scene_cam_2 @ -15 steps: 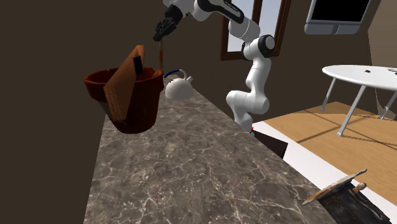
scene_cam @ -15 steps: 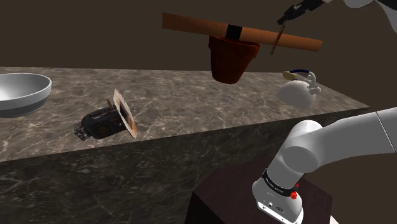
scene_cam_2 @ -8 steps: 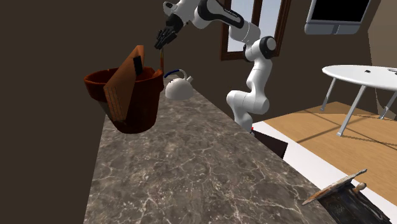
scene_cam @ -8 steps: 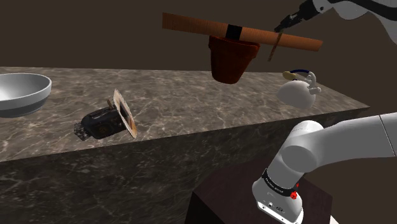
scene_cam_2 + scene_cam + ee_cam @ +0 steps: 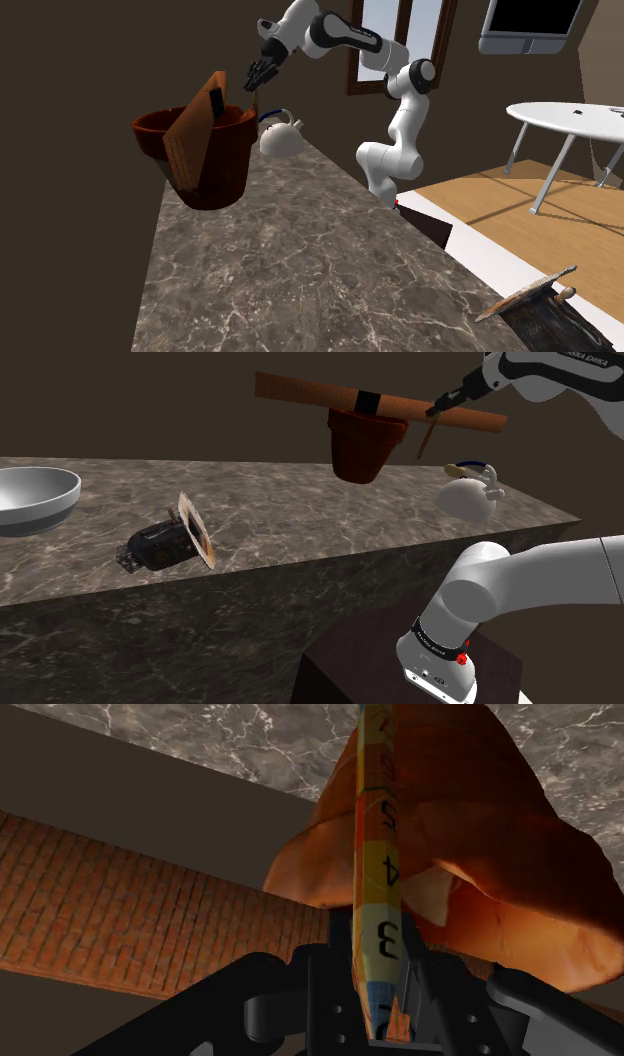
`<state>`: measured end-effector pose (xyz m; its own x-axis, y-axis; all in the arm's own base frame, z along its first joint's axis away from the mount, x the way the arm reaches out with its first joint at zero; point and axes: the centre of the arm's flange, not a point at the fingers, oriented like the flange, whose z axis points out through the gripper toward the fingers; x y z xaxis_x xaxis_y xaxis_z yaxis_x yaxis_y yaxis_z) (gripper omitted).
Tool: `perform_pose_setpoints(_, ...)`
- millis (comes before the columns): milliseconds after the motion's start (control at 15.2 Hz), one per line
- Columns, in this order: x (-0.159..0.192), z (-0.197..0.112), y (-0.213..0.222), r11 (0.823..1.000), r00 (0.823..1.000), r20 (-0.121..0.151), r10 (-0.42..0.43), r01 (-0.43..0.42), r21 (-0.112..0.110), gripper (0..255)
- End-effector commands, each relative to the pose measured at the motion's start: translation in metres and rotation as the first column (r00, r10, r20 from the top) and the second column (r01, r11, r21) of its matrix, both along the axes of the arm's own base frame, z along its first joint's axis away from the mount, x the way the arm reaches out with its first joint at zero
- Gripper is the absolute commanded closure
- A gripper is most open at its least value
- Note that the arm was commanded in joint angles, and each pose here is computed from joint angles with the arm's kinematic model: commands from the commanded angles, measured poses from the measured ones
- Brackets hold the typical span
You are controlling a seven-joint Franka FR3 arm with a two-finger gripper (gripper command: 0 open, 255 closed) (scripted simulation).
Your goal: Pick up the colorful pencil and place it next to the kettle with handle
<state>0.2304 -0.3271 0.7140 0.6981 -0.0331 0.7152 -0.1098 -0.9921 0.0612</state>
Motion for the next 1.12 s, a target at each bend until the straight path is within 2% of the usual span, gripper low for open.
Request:
perform_pose_setpoints(0,-0.001,-0.011,0.001,1.000,1.000,0.000,0.000,0.000,0.000,255)
perform_pose_setpoints(1056,-0.001,-0.096,0.001,1.000,1.000,0.000,0.000,0.000,0.000,255)
